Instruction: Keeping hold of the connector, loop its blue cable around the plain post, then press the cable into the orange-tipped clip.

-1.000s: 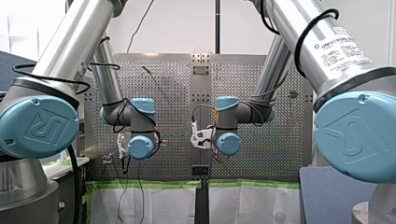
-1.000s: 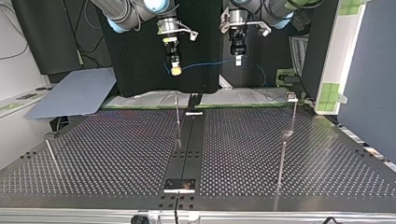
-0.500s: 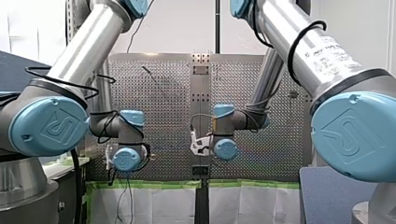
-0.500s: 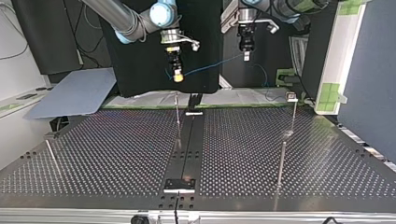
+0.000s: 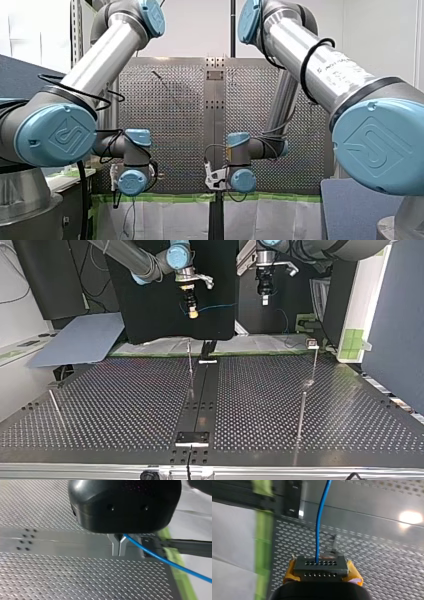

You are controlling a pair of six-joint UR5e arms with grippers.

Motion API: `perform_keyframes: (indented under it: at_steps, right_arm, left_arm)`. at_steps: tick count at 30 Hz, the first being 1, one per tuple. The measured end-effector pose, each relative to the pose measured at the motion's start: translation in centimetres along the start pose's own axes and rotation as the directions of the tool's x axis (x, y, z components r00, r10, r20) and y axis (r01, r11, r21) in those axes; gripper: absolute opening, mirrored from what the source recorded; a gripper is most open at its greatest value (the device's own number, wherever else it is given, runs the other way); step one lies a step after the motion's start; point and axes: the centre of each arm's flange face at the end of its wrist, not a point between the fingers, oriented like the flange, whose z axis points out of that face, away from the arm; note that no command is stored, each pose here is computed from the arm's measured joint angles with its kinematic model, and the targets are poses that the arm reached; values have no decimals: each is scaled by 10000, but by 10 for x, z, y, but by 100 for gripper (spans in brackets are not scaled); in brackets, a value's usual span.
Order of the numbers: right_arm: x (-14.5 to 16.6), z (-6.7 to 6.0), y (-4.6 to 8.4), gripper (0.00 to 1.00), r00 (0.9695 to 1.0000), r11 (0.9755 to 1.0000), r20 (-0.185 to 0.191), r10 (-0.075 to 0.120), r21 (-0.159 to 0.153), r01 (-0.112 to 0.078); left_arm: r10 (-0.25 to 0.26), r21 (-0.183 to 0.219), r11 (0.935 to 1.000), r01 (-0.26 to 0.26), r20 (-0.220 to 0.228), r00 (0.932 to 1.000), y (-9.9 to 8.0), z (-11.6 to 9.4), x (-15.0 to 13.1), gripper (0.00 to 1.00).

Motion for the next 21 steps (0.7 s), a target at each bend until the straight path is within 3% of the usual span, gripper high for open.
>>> perform_keyframes:
  at_steps: [2, 6, 8, 12, 18, 21]
  right_arm:
    - [-3, -2, -3, 0, 9999, 9999, 138, 72, 109, -74]
    - [9, -3, -8, 0, 9990, 9985, 193, 408, 363, -415]
    - [19, -2, -10, 0, 9981, 9968, 140, 600, 521, -606]
    - [45, 3, -12, 0, 9949, 9909, -5, 1013, 888, -1008]
    - [81, 9, -8, 0, 9909, 9851, -201, 1331, 1125, -1301]
    - [102, 12, -4, 0, 9886, 9832, -333, 1471, 1145, -1424]
  left_arm:
    - [-236, 265, 9994, 231, 182, 9996, -8, 4, -5, 0]
    - [-775, 638, 9952, 742, 516, 9957, -24, 15, -20, 0]
    - [-1003, 588, 9936, 965, 657, 9928, -28, 21, -26, 0]
    - [-1624, 333, 9866, 1597, 1062, 9810, -35, 40, -47, 0]
    - [-2297, 254, 9732, 2284, 1437, 9626, -41, 57, -74, 0]
    - [-2390, 257, 9709, 2379, 1513, 9592, -42, 61, -85, 0]
